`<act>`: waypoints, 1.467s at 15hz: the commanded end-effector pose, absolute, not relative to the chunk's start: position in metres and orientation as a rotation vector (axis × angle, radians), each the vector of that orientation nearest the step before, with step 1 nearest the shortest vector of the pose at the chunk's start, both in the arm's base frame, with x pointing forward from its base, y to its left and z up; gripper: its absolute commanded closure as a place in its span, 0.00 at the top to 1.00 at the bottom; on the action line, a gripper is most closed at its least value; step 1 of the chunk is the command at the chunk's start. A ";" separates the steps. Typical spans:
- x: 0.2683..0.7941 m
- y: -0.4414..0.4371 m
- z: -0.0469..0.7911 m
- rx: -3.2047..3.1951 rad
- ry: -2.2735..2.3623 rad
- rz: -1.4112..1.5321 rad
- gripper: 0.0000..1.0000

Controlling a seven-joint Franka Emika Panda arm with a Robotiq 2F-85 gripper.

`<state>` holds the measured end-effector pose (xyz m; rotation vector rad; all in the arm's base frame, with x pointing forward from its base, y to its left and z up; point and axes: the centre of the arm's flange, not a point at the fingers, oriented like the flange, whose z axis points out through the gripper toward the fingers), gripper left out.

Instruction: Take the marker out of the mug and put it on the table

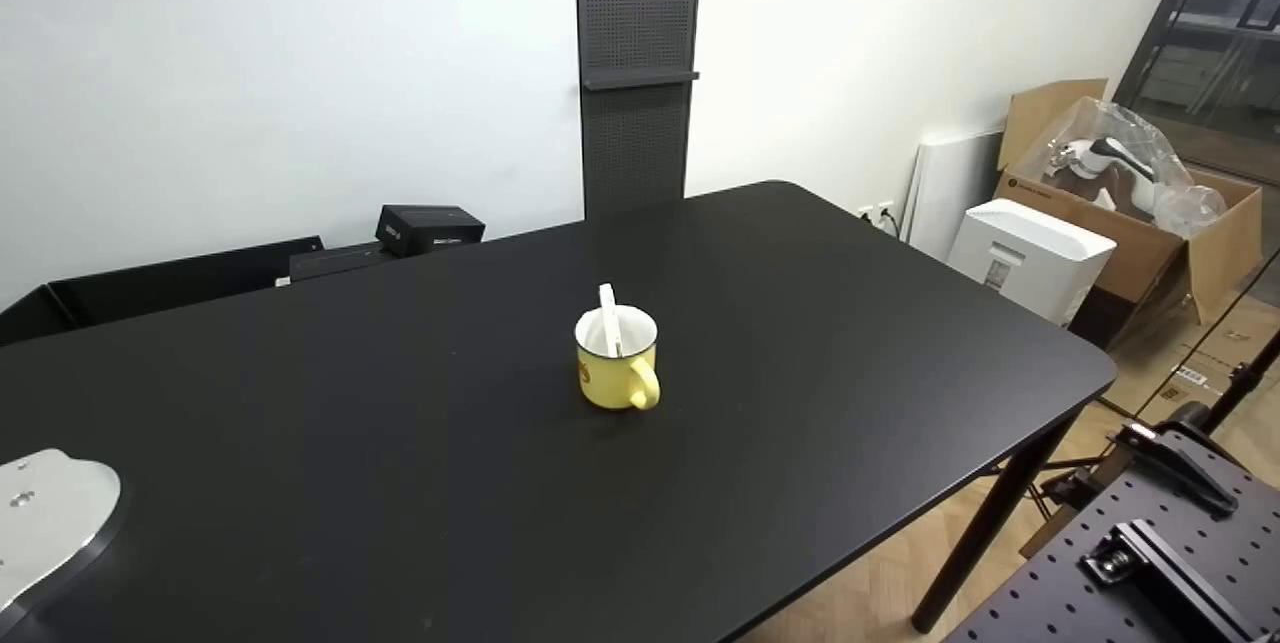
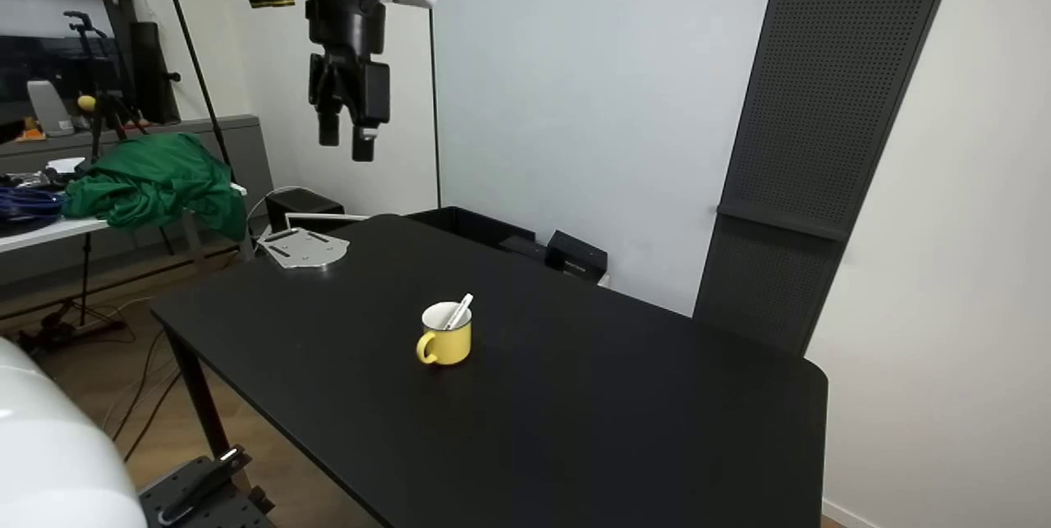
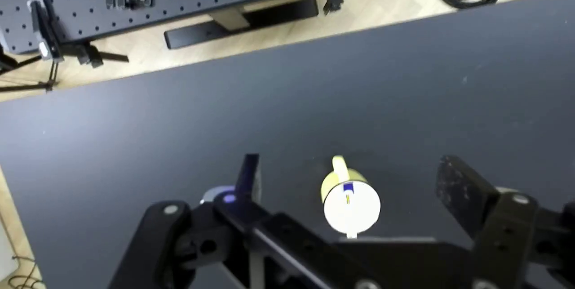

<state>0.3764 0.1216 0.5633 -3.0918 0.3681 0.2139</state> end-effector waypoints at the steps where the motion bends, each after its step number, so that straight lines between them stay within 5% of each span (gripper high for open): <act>1: 0.422 0.110 0.549 -3.190 0.405 0.006 1.00; 10: 0.528 0.126 0.470 -3.182 0.333 -0.234 1.00; 22: 0.542 0.149 0.365 -3.185 0.247 -0.088 1.00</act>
